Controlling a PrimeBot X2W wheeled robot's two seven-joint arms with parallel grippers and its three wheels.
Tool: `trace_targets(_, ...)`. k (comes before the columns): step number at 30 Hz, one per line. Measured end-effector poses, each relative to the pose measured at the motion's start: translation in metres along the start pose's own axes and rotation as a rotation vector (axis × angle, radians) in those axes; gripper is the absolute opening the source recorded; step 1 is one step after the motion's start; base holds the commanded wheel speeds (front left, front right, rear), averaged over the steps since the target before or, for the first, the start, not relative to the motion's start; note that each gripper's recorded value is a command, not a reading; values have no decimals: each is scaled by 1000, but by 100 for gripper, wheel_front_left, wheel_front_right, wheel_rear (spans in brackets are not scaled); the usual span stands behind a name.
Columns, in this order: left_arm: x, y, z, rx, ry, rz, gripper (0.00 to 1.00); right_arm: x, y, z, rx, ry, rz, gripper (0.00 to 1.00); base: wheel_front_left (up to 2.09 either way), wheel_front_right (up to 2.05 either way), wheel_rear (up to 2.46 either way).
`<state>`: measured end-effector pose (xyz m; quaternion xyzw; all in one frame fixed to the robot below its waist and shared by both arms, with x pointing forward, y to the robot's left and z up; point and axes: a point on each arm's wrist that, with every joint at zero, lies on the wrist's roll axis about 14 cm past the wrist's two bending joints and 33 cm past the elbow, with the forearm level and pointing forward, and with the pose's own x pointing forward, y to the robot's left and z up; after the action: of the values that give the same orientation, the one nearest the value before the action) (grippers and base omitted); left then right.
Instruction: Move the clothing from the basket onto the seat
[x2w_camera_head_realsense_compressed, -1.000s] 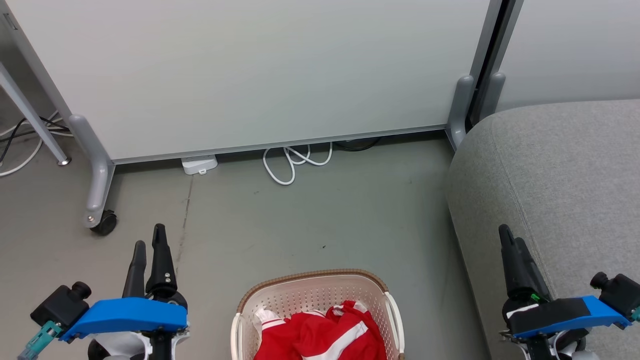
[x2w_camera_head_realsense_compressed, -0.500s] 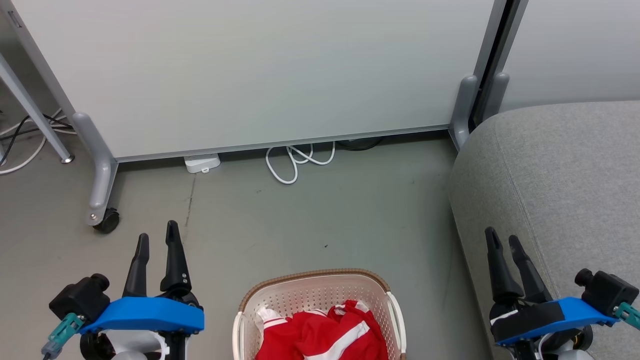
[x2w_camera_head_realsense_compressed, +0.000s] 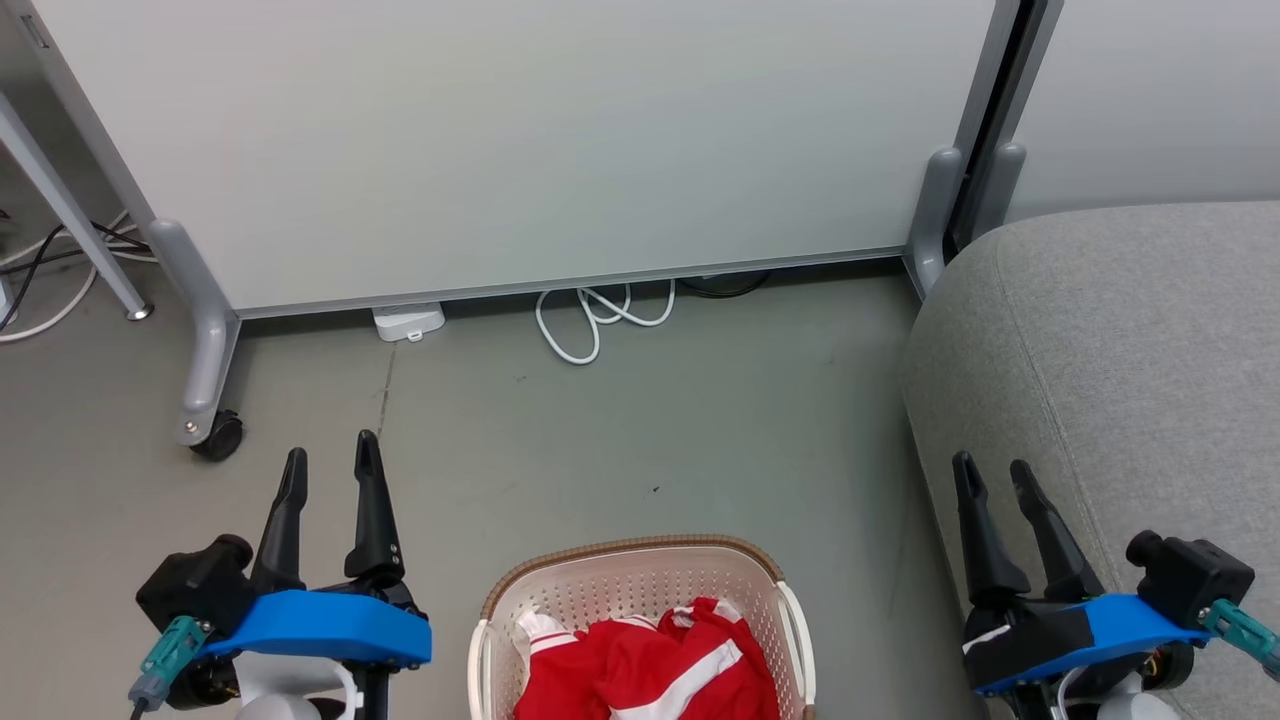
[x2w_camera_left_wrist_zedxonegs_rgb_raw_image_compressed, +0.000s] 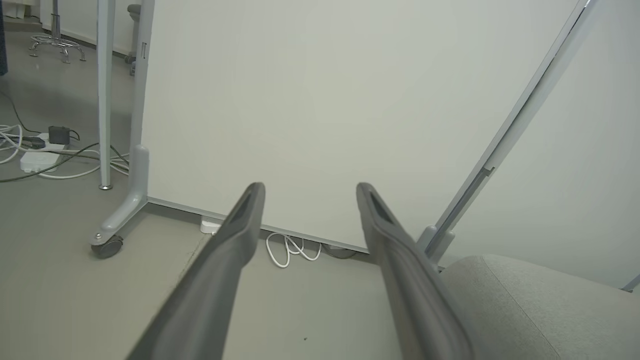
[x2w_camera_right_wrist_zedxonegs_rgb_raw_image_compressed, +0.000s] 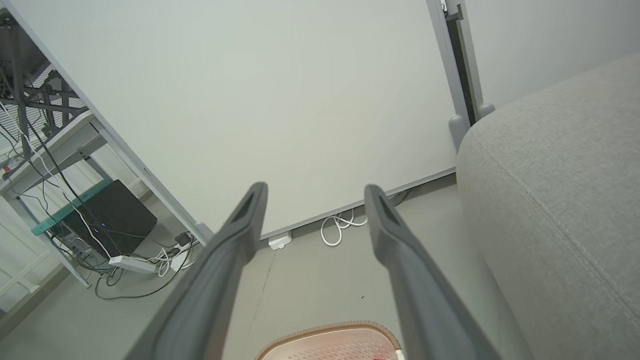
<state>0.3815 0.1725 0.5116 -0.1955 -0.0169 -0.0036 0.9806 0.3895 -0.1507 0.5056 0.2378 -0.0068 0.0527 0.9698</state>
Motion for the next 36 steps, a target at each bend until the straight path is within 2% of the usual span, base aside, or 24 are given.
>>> trace_targets(36, 3, -20, 3, 315, -57, -89, 100, 7, 21, -9, -316, -6, 108, 100, 0, 0, 0)
